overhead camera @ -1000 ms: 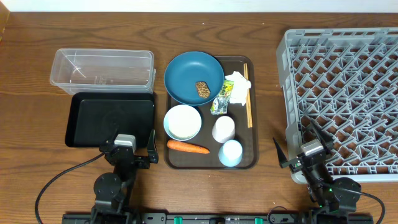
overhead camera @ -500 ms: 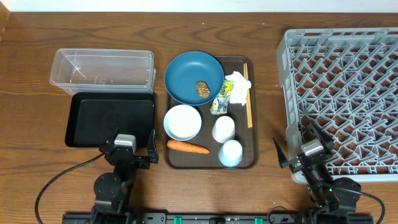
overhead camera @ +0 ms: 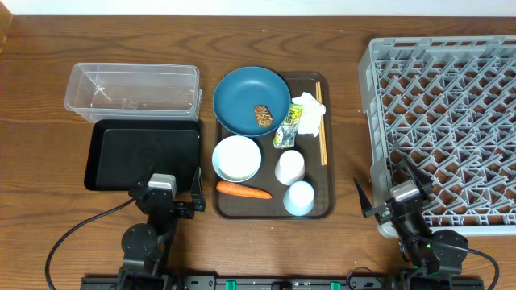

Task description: Sort waste into correct bins and load items into the dishwasher rack

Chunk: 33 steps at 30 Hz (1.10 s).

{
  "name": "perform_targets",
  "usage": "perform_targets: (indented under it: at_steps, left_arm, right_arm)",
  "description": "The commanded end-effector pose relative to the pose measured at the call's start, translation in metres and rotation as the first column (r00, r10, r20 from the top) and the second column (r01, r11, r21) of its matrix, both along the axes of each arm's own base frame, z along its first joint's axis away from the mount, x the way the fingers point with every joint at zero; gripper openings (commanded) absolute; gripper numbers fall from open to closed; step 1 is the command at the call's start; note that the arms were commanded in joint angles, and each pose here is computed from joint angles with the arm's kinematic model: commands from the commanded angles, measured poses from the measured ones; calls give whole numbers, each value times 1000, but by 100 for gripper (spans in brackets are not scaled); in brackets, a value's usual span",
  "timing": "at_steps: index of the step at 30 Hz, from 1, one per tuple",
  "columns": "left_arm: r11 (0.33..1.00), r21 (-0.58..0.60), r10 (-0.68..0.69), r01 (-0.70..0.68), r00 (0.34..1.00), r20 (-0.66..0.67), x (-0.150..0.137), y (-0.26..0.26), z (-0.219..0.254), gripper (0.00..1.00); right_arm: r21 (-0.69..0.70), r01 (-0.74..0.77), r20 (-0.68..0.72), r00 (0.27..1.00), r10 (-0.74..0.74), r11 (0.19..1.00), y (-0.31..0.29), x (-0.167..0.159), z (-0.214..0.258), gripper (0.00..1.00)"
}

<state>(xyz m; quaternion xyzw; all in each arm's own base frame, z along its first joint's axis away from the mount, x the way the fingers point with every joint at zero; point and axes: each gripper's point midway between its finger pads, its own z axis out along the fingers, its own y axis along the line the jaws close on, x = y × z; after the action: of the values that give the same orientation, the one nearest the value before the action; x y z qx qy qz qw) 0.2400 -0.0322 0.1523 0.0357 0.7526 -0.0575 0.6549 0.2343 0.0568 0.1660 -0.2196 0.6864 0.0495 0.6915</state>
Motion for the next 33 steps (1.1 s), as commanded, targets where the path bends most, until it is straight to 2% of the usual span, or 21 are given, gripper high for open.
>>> perform_targets:
  at_steps: [1, 27, 30, 33]
  left_arm:
    - [1000, 16, -9, 10, 999, -34, 0, -1, -15, 98]
    - [1000, 16, -9, 9, 999, -34, 0, -1, -15, 98]
    - [1000, 16, -9, 10, 999, -34, 0, -1, -15, 98]
    - [1000, 16, -9, 10, 999, -34, 0, -1, -15, 98]
  right_arm:
    - [-4, 3, -5, 1000, -3, 1000, -1, 0, -2, 99]
    - [-3, -5, -4, 1000, 5, 1000, 0, 0, -2, 99]
    - [-9, -140, 51, 989, 140, 990, 21, -10, 11, 99]
    - [-61, -409, 137, 900, 413, 911, 60, -41, 28, 99]
